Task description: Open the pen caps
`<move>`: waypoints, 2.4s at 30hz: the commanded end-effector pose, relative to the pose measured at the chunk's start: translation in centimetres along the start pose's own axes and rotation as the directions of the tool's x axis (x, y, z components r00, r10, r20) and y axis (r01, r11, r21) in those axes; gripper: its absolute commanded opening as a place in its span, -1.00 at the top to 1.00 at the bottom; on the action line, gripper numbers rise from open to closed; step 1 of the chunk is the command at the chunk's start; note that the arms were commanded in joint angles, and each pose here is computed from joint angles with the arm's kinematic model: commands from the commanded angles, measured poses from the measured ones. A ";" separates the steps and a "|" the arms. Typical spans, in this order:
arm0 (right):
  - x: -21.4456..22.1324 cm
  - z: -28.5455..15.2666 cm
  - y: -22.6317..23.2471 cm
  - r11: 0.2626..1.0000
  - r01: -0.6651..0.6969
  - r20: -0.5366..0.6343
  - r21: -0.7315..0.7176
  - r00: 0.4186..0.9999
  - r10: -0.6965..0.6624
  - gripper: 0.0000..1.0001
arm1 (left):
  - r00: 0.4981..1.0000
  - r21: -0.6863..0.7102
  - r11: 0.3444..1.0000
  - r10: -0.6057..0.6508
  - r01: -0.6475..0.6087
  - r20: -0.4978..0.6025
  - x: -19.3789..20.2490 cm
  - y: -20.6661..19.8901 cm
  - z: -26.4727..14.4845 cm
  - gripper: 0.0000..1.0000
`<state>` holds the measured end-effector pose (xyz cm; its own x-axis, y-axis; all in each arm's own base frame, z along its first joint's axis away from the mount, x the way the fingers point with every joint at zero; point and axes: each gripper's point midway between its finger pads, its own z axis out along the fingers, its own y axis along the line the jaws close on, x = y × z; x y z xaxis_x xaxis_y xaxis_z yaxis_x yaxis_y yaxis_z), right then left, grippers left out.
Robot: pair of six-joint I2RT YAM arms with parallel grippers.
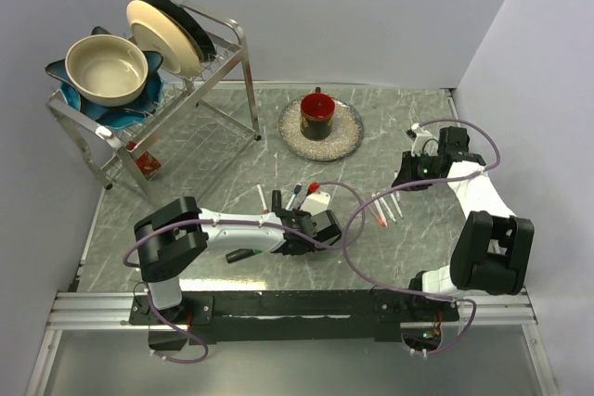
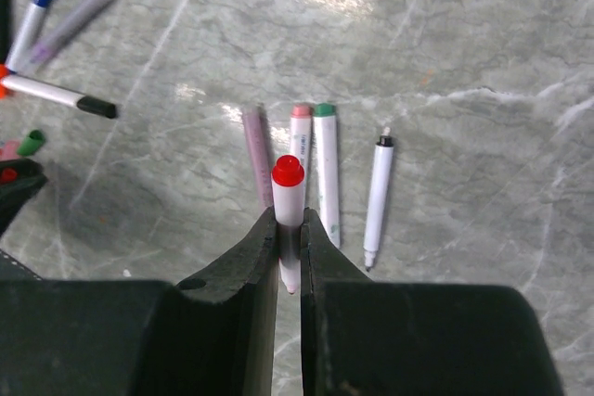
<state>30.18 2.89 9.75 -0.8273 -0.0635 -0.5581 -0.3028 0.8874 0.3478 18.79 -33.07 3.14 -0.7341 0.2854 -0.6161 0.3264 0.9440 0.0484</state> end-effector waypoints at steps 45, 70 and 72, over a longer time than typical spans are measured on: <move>-0.5 -0.2 -1.8 0.961 0.264 -0.040 0.079 0.964 -0.262 0.15 | 0.896 0.430 0.876 -0.355 0.219 0.266 -4.2 3.7 -10.3 -0.79; 3.7 10.0 19.4 0.152 0.883 0.059 -0.443 0.198 -0.978 -0.16 | 0.736 0.496 0.746 -0.620 0.444 0.273 -3.4 10.1 -10.6 -0.99; 3.9 10.9 19.5 0.149 0.887 0.029 -0.436 0.179 -0.983 -0.12 | 0.728 0.500 0.741 -0.627 0.447 0.278 -3.2 10.4 -10.7 -0.99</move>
<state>24.80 23.64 6.06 0.1680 -0.8412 -0.5140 -0.9856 -0.1533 -0.0713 17.76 -23.35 13.69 -0.6041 -0.3753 -0.7030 0.2428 0.7536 -0.6109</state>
